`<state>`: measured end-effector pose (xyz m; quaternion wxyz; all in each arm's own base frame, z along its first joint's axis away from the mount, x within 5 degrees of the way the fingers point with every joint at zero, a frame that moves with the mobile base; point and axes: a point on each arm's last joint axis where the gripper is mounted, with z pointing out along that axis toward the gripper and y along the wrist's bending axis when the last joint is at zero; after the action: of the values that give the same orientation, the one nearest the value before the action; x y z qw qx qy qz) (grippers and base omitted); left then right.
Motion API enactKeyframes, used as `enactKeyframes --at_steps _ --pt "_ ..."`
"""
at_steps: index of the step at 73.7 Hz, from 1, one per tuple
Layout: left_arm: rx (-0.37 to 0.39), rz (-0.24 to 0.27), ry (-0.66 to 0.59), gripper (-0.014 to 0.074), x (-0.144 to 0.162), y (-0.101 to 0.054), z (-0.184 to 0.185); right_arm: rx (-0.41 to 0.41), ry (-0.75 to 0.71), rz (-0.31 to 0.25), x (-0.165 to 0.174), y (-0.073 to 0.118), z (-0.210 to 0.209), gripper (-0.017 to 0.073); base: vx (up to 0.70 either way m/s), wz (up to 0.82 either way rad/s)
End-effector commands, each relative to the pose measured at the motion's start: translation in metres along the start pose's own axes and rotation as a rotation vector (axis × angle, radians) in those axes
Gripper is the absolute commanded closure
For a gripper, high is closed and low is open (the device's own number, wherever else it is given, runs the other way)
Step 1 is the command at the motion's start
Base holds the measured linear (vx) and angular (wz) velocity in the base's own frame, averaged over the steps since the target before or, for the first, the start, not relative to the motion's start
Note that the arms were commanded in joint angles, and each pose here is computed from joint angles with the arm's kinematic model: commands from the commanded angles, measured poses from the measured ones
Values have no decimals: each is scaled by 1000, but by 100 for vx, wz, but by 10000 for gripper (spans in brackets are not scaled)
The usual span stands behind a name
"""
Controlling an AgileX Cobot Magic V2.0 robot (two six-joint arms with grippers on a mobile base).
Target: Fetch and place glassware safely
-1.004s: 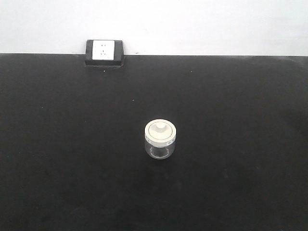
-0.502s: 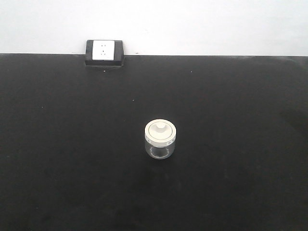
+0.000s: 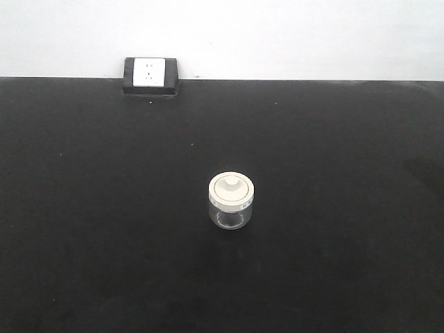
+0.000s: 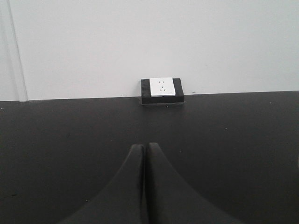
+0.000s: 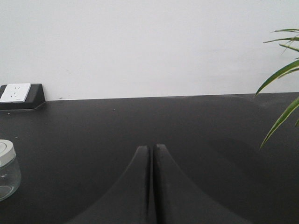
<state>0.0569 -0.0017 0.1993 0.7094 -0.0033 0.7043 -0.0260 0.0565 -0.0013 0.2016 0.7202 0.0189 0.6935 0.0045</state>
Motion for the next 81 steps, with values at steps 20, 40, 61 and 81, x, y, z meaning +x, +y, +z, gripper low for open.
enactKeyframes --at_steps 20,40,61,81 --pt "5 -10 -58 601 3 0 0 1 -67 -18 -1 0 0 567 0 0" --pt "5 -10 -58 601 3 0 0 1 -68 -18 -1 0 0 567 0 0" --pt "5 -10 -58 601 3 0 0 1 -68 -18 -1 0 0 567 0 0" --pt "5 -10 -58 601 3 0 0 1 -68 -18 -1 0 0 567 0 0"
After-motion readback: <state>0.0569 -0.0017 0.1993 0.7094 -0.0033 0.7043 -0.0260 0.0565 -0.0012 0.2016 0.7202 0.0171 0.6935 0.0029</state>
